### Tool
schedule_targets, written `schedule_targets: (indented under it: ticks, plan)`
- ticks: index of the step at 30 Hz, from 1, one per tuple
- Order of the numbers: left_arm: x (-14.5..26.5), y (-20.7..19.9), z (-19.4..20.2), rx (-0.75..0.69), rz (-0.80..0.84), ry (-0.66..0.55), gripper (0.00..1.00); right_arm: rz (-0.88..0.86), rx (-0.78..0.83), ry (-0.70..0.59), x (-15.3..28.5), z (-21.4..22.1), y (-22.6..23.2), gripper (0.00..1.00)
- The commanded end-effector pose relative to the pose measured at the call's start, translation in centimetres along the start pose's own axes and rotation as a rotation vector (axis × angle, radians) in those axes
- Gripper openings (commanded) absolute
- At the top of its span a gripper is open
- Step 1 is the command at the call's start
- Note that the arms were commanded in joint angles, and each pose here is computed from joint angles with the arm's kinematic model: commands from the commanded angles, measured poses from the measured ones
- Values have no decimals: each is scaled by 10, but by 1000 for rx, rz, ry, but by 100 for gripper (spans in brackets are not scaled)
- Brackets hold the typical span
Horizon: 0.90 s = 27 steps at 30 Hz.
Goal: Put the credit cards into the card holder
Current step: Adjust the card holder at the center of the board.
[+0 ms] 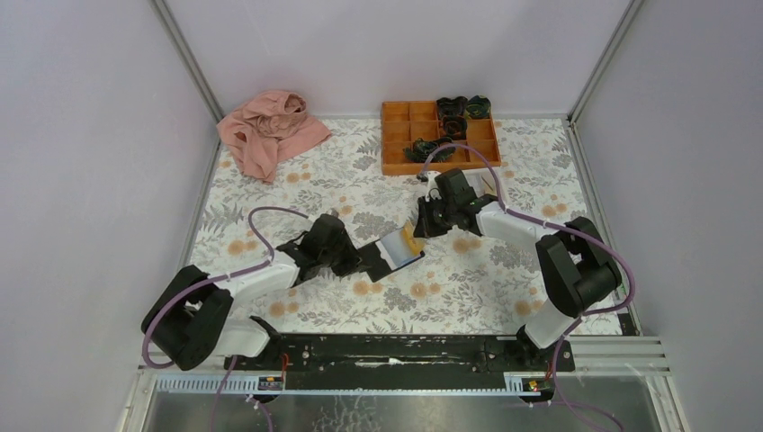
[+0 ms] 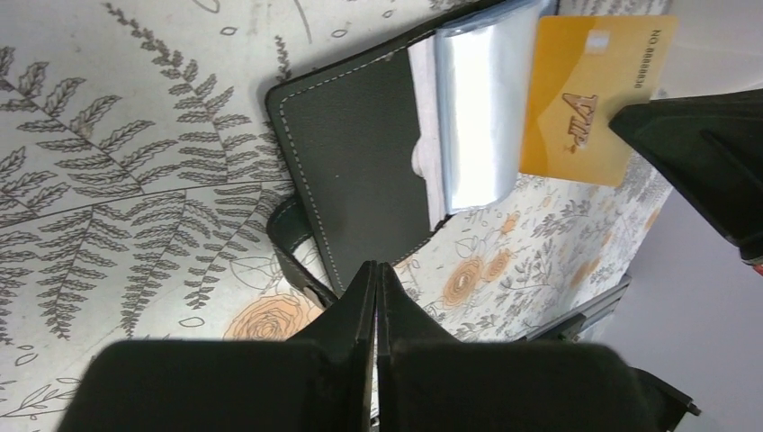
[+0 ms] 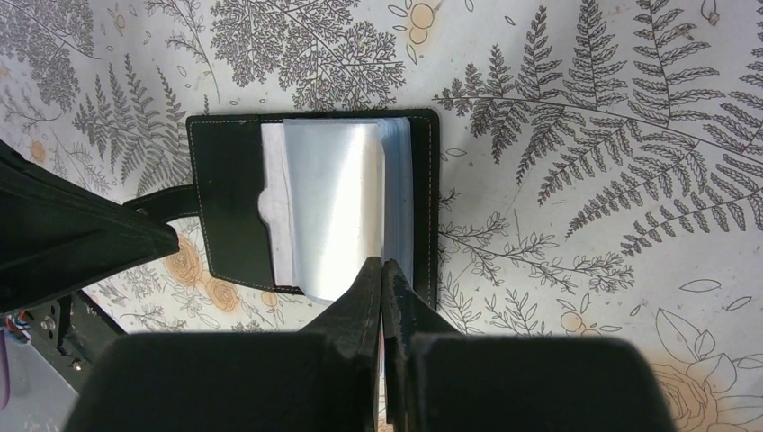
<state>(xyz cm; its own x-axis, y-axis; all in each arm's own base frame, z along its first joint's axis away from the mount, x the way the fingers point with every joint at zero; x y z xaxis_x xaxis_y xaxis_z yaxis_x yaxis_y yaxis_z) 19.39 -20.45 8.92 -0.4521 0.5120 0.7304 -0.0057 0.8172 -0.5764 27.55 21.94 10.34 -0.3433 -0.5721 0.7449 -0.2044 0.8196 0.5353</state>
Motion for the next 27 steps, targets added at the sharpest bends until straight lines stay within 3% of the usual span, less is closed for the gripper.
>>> schedule_targets:
  ticks: [1, 27]
  plan:
    - [-4, 5, 4, -12, -58, 22, 0, -4, 38, -33, -5, -3, 2, 0]
    - [-20, 28, 23, -54, -240, 147, 0, -110, 56, 16, -19, 17, 38, 0]
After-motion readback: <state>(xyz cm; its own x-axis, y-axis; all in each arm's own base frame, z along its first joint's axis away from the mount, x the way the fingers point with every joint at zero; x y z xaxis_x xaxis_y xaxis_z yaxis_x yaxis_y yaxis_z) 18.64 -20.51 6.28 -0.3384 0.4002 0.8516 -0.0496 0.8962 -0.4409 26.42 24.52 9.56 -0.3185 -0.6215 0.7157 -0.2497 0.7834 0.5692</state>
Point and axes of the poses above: each gripper's point midway between its finger pads, its own x axis back along the fingers, its own y axis along the line the jaws close on, z = x × y, the point moved 6 cm from there along x, back along the fingers, and after that the axes turned 15 degrees about -x, right-handed, at the moved point
